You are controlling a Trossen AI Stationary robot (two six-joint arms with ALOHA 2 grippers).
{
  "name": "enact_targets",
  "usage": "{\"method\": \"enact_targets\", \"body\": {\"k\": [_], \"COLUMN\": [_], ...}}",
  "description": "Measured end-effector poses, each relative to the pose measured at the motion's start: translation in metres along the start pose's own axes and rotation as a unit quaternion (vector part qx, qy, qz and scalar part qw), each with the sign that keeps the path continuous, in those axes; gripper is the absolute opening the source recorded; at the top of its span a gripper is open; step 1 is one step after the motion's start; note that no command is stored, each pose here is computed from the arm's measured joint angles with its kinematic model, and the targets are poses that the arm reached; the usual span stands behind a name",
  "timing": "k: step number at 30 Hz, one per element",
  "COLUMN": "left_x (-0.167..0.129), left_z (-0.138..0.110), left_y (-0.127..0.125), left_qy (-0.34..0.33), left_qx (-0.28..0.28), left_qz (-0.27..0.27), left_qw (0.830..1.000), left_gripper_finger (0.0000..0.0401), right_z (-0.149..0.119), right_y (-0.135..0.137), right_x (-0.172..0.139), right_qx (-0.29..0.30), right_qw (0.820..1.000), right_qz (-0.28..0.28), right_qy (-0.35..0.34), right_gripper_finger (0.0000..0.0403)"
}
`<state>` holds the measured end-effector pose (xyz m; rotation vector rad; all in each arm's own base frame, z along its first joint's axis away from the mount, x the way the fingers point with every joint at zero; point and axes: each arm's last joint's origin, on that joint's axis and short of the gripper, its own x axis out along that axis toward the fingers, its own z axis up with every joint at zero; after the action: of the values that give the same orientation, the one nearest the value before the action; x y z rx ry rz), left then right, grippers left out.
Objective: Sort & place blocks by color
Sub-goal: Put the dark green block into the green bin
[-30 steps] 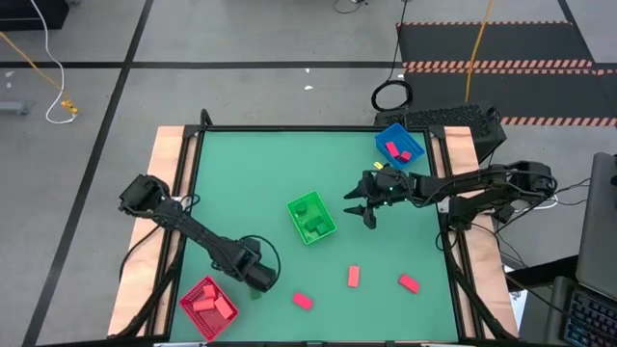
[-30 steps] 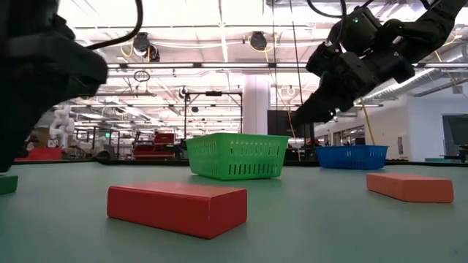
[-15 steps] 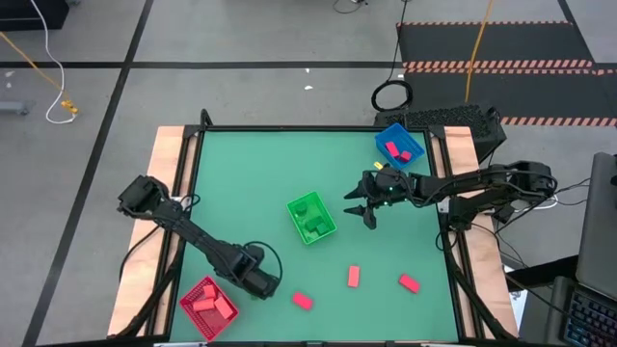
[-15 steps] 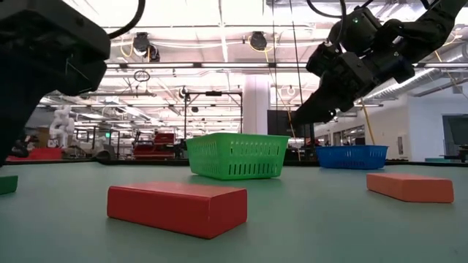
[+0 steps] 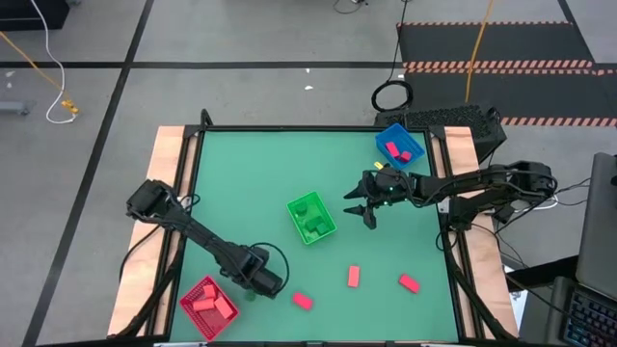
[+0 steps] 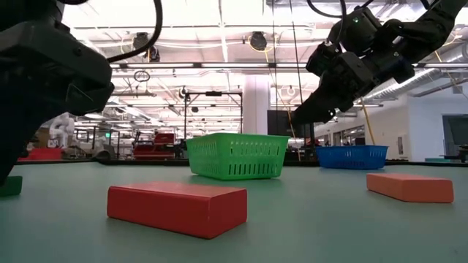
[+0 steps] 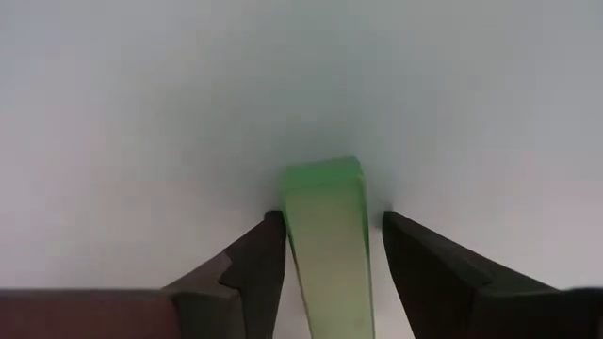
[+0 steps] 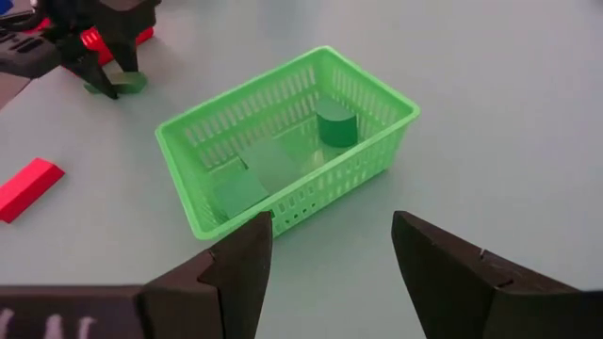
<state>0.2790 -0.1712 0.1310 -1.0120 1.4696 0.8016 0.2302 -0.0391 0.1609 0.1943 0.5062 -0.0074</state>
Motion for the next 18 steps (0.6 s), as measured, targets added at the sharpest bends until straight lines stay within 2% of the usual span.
{"method": "enact_targets", "body": {"k": [8,10,14,18], "left_x": [-0.005,-0.005,-0.004,-0.004], "left_z": [0.015,0.015,0.013,0.011], "left_y": [0.001,0.002,0.003,0.003], "left_qy": [-0.006,-0.01,-0.017,-0.018], "left_qx": [0.021,0.022,0.023,0.024], "left_qz": [0.005,0.007,0.01,0.01], "left_qw": [1.0,1.0,1.0,0.999], "left_gripper_finger": [0.0179,0.0164,0.0105,0.0102], "right_z": [0.0,0.0,0.0,0.0], "right_y": [0.0,0.0,0.0,0.0], "right_x": [0.0,0.0,0.0,0.0], "right_qx": [0.0,0.0,0.0,0.0], "right_qw": [1.0,1.0,1.0,1.0], "right_qz": [0.0,0.0,0.0,0.0], "right_qy": [-0.001,-0.001,-0.001,0.001], "right_gripper_finger": [0.0212,0.0212,0.0212,0.0212]}}
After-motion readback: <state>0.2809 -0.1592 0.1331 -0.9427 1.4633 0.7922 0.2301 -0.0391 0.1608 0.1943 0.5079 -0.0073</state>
